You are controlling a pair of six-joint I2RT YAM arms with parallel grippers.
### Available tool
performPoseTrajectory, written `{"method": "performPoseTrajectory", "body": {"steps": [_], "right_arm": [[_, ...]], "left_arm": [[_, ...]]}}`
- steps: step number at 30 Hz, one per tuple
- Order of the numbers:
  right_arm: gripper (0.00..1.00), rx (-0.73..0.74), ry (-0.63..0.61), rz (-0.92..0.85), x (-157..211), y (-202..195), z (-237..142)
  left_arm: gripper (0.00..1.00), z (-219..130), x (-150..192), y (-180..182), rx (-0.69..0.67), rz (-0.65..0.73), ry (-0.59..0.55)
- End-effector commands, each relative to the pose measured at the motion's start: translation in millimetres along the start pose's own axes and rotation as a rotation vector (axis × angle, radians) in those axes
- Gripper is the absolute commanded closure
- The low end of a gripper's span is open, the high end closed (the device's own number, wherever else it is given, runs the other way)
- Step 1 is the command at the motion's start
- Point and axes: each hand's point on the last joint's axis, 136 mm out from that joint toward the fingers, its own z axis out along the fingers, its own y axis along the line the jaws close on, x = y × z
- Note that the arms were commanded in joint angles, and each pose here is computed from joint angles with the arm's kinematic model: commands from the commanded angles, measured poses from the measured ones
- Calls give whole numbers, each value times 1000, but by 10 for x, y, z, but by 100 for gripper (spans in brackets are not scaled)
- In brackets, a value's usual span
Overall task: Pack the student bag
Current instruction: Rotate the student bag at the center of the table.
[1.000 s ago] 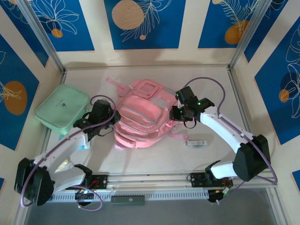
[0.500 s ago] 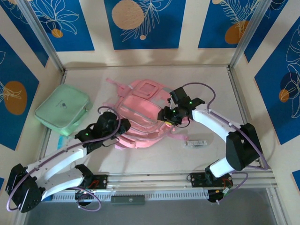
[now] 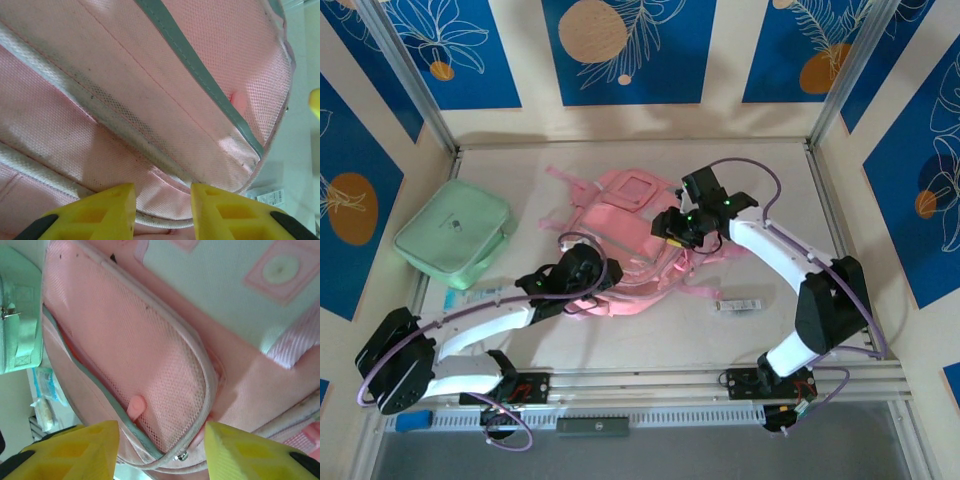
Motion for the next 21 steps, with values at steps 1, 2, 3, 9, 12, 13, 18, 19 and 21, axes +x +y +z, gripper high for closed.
{"method": "performPoseTrajectory", "body": {"steps": [1, 2, 3, 9, 12, 13, 18, 19, 21], "right_arm": [[52, 59, 22, 13, -43, -136, 73], [52, 65, 28, 21, -68, -171, 111], [53, 62, 37, 21, -83, -182, 147], [57, 39, 77, -3, -121, -139, 341], [63, 46, 87, -6, -100, -145, 394], [65, 45, 91, -4, -90, -146, 404], [80, 25, 97, -10, -42, -94, 408], [83, 23, 100, -15, -29, -81, 412], [87, 16, 106, -21, 9, -37, 415]], "left_arm": [[65, 13, -152, -222, 53, -9, -57], [64, 28, -149, -207, 47, -9, -57], [64, 43, -146, -204, 45, -10, -57], [63, 110, -136, -135, 22, -9, -65], [63, 136, -142, -116, 15, -2, -68], [63, 137, -142, -112, 12, 1, -67], [61, 140, -200, -20, -21, 8, -85], [61, 137, -221, 14, -28, 4, -89], [61, 125, -266, 67, -36, -4, -96]]}}
